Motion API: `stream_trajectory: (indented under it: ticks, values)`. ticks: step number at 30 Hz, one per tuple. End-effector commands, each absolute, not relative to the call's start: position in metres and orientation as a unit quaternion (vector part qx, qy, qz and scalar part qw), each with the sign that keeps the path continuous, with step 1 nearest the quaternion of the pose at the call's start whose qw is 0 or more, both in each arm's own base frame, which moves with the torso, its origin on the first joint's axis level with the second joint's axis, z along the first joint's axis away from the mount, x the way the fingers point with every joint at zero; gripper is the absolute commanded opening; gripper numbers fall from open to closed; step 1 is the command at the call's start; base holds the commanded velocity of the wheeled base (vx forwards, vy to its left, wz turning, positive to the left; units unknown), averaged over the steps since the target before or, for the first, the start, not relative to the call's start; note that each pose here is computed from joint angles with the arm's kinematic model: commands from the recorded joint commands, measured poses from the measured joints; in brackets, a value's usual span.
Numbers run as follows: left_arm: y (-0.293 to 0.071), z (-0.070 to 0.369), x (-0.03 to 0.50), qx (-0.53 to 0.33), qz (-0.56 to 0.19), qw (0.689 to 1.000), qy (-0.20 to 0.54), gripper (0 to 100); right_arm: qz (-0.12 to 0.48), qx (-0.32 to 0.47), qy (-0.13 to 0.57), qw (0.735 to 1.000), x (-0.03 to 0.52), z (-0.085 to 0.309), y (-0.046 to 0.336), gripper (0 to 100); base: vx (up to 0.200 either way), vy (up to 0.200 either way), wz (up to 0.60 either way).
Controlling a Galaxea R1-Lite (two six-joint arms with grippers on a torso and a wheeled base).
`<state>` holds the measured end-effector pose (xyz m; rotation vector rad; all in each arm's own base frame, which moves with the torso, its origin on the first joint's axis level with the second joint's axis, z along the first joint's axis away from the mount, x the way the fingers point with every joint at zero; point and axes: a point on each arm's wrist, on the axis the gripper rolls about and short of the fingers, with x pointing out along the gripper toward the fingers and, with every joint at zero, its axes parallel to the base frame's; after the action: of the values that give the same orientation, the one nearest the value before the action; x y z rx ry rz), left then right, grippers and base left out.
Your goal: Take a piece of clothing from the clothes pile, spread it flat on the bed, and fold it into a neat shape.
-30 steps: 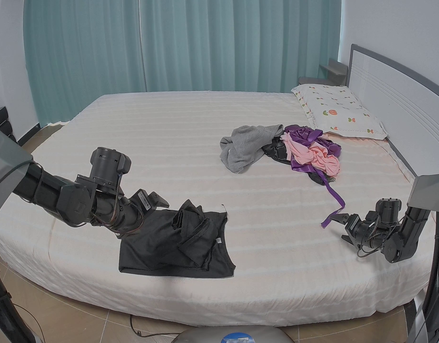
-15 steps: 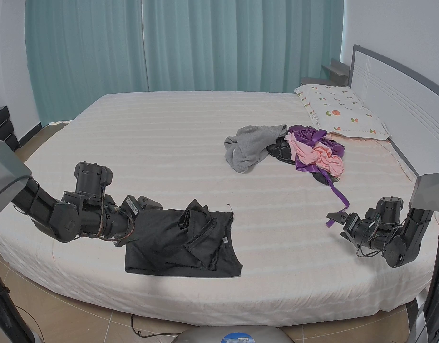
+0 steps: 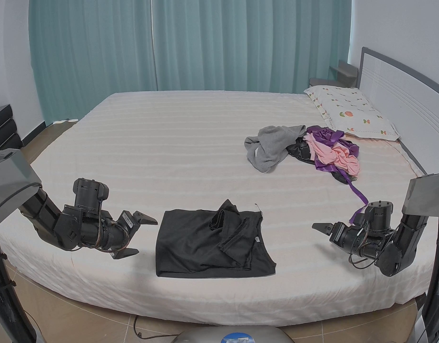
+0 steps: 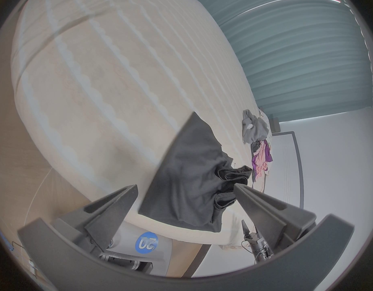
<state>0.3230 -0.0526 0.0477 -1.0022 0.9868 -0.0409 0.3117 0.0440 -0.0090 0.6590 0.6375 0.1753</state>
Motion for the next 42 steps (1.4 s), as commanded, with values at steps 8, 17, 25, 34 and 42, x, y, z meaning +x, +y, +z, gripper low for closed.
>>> stream_trajectory:
  ticks: [8,17,25,34,42]
  values:
    - [-0.037,0.038,0.326,-0.473,0.001,0.755,0.455,100,0.135,0.247,0.338,0.898,0.3,-0.004,0.114,100,0.0,0.2,0.0]
    - [-0.037,0.037,0.326,-0.471,0.0,0.757,0.453,100,0.13,0.166,0.364,0.907,0.311,-0.004,0.159,100,0.0,0.044,0.0]
    - [-0.038,0.037,0.325,-0.468,-0.002,0.758,0.455,100,0.115,0.137,0.372,0.911,0.322,-0.014,0.183,100,0.0,0.0,0.0]
    - [-0.038,0.037,0.325,-0.466,-0.004,0.759,0.455,100,0.078,0.047,0.389,0.917,0.323,-0.019,0.19,100,0.0,0.0,0.0]
    - [-0.038,0.035,0.325,-0.465,-0.003,0.758,0.456,100,0.055,0.044,0.389,0.919,0.322,-0.01,0.177,100,0.0,0.0,0.0]
